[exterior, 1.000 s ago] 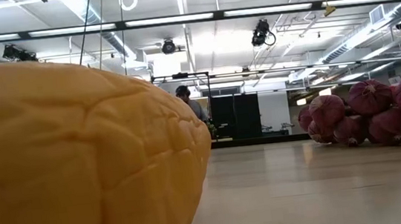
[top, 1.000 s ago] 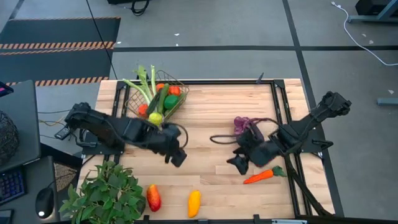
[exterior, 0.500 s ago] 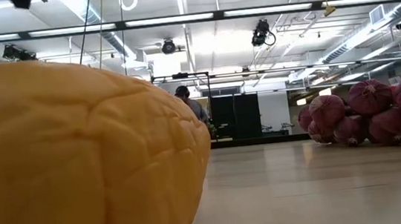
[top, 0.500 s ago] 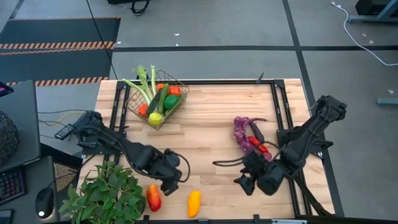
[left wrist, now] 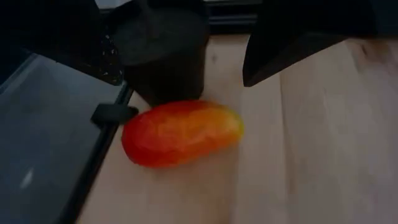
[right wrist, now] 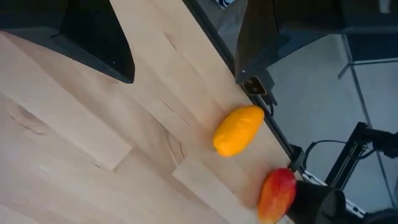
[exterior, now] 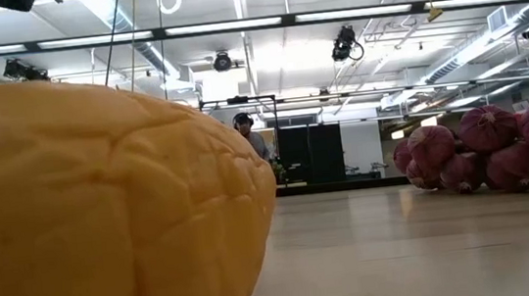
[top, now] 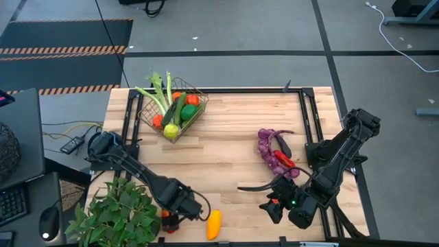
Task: Build produce basket
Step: Put the red mango into the wire basket
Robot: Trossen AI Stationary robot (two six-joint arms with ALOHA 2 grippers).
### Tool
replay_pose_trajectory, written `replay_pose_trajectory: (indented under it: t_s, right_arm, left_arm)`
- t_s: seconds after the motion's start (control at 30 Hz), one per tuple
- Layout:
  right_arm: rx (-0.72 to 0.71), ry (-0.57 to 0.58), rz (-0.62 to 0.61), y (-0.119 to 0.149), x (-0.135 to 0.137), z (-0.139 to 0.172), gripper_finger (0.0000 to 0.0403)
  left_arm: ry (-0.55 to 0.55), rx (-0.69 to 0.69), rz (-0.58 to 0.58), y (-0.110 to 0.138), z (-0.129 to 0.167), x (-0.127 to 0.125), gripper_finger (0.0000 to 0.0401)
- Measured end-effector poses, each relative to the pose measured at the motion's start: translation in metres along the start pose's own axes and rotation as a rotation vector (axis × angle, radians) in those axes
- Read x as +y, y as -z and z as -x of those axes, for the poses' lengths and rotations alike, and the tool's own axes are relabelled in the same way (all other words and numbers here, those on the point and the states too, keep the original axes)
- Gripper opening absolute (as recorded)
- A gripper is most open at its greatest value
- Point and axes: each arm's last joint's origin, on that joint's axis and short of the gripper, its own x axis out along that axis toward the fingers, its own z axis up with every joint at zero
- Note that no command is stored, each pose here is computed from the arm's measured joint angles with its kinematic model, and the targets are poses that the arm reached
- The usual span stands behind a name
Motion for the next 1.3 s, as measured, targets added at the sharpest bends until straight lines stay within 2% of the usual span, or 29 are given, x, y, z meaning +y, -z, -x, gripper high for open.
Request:
replay_pose_trajectory:
  t_s: [0.13, 0.27, 0.37, 0.57, 1.0, 1.3]
  right_arm:
    - [0.002, -0.002, 0.002, 0.001, 0.000, 0.000, 0.0279]
    - [0.002, -0.003, 0.001, 0.002, 0.001, -0.001, 0.0279]
    - [0.010, -0.013, -0.005, 0.002, 0.002, 0.000, 0.0279]
    - [0.010, -0.040, -0.019, 0.002, 0.004, 0.000, 0.0279]
    - [0.008, -0.053, -0.033, 0.002, 0.006, 0.000, 0.0279]
    - [0.014, -0.060, -0.043, 0.002, 0.007, 0.000, 0.0279]
  left_arm:
    - [-0.087, -0.019, -0.275, 0.008, -0.006, -0.008, 0.0336]
    - [-0.231, -0.077, -0.611, 0.016, -0.011, -0.018, 0.0336]
    - [-0.272, -0.116, -0.752, 0.020, -0.014, -0.025, 0.0336]
    - [-0.240, -0.168, -0.781, 0.014, -0.016, -0.031, 0.0336]
    - [-0.111, 0.119, -0.716, -0.020, -0.072, -0.022, 0.0336]
    - [0.048, 0.202, -0.696, -0.034, -0.074, -0.008, 0.0320]
